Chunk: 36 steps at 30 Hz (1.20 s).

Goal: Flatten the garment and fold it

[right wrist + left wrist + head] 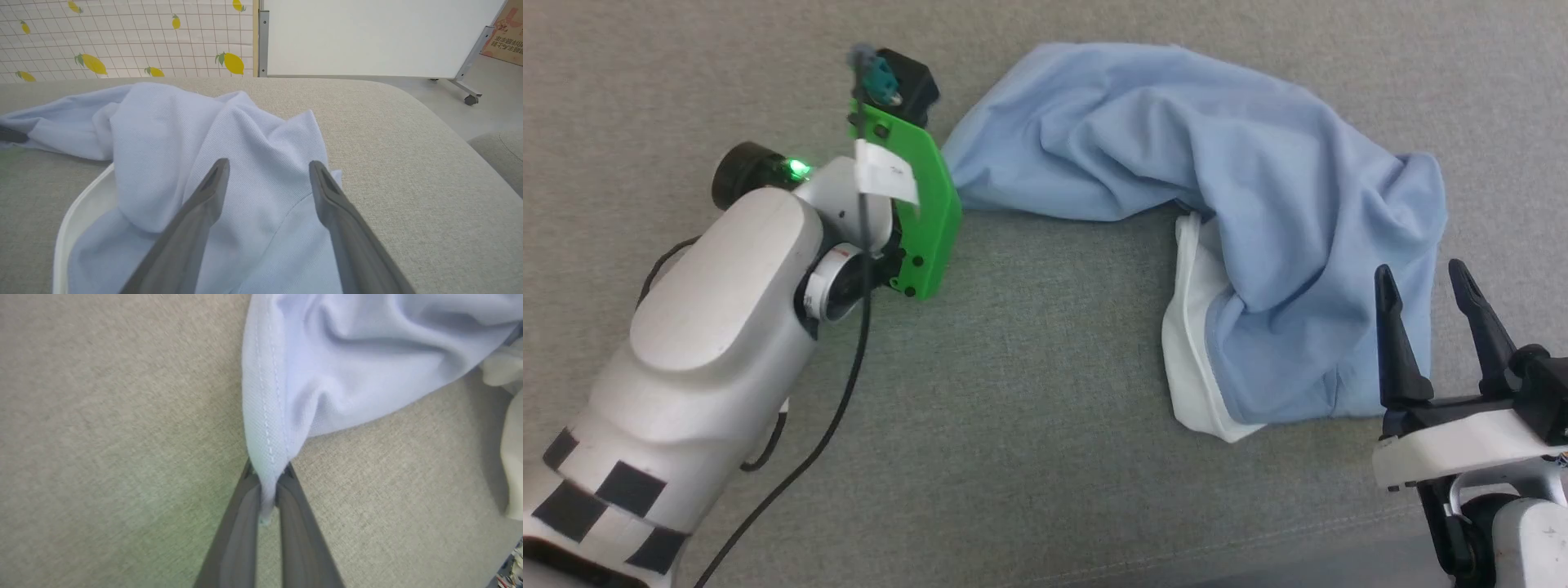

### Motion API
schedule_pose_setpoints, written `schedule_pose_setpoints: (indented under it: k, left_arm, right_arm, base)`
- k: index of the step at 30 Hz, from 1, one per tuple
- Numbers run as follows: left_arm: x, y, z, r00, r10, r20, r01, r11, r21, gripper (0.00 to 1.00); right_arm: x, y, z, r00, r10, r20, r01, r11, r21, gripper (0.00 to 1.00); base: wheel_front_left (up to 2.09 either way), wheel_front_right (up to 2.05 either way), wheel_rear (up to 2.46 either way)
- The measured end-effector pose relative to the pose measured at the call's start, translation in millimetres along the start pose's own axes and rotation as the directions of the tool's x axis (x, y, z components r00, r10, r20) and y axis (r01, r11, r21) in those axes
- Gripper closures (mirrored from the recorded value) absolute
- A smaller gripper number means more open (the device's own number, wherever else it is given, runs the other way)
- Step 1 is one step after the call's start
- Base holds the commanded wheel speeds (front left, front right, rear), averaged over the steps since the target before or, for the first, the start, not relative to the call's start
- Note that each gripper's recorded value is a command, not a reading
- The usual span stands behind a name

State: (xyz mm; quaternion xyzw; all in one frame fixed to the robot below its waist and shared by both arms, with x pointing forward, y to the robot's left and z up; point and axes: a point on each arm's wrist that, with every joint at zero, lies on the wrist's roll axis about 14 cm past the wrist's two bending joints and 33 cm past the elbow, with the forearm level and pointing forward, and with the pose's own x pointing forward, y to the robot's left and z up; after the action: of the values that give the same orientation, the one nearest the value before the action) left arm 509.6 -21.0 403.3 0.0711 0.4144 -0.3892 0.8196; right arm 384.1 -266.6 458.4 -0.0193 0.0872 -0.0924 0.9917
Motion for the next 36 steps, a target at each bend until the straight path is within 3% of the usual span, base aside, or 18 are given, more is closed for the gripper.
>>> schedule_pose_setpoints:
  k: [6,10,13,18,22,23,25,27,32,36]
  left_arm:
    - [-47,8,33,0.959,0.087,0.269,-0.073,0.995,-0.06,1.0]
    - [-101,19,51,0.875,0.189,0.446,-0.148,0.981,-0.124,1.0]
    - [-152,23,72,0.781,0.252,0.572,-0.197,0.968,-0.157,1.0]
    - [-250,23,107,0.582,0.323,0.746,-0.303,0.938,-0.17,1.0]
    - [-314,16,137,0.42,0.332,0.845,-0.396,0.905,-0.158,1.0]
    - [-322,16,142,0.4,0.329,0.855,-0.41,0.899,-0.154,1.0]
    - [-326,19,150,0.396,0.333,0.856,-0.44,0.887,-0.141,1.0]
    - [-315,27,151,0.43,0.348,0.833,-0.445,0.884,-0.139,1.0]
    - [-247,65,132,0.606,0.404,0.686,-0.49,0.868,-0.079,1.0]
    - [-198,95,122,0.686,0.421,0.593,-0.492,0.869,-0.049,1.0]
  right_arm:
    - [-3,4,18,0.999,0.017,0.041,-0.016,1.0,-0.001,0.0]
    - [-8,10,30,0.997,0.037,0.065,-0.038,0.999,0.004,0.0]
    - [-12,17,40,0.994,0.062,0.089,-0.063,0.998,0.01,0.0]
    - [-15,35,56,0.985,0.116,0.129,-0.119,0.993,0.018,0.0]
    - [-17,45,63,0.978,0.145,0.148,-0.15,0.988,0.024,0.0]
    - [-17,44,63,0.978,0.144,0.148,-0.149,0.989,0.024,0.0]
    - [-17,45,61,0.979,0.145,0.145,-0.151,0.988,0.026,0.0]
    - [-17,46,59,0.979,0.147,0.144,-0.152,0.988,0.026,0.0]
    - [-15,40,52,0.982,0.126,0.139,-0.132,0.991,0.033,0.0]
    - [-9,31,44,0.987,0.096,0.128,-0.104,0.993,0.053,0.0]
  base:
    - [0.0,0.0,0.0]
    - [0.0,0.0,0.0]
    - [0.0,0.0,0.0]
    - [0.0,0.0,0.0]
    - [0.0,0.0,0.0]
    - [0.0,0.0,0.0]
    - [0.0,0.0,0.0]
    - [0.0,0.0,0.0]
    - [0.0,0.0,0.0]
    - [0.0,0.0,0.0]
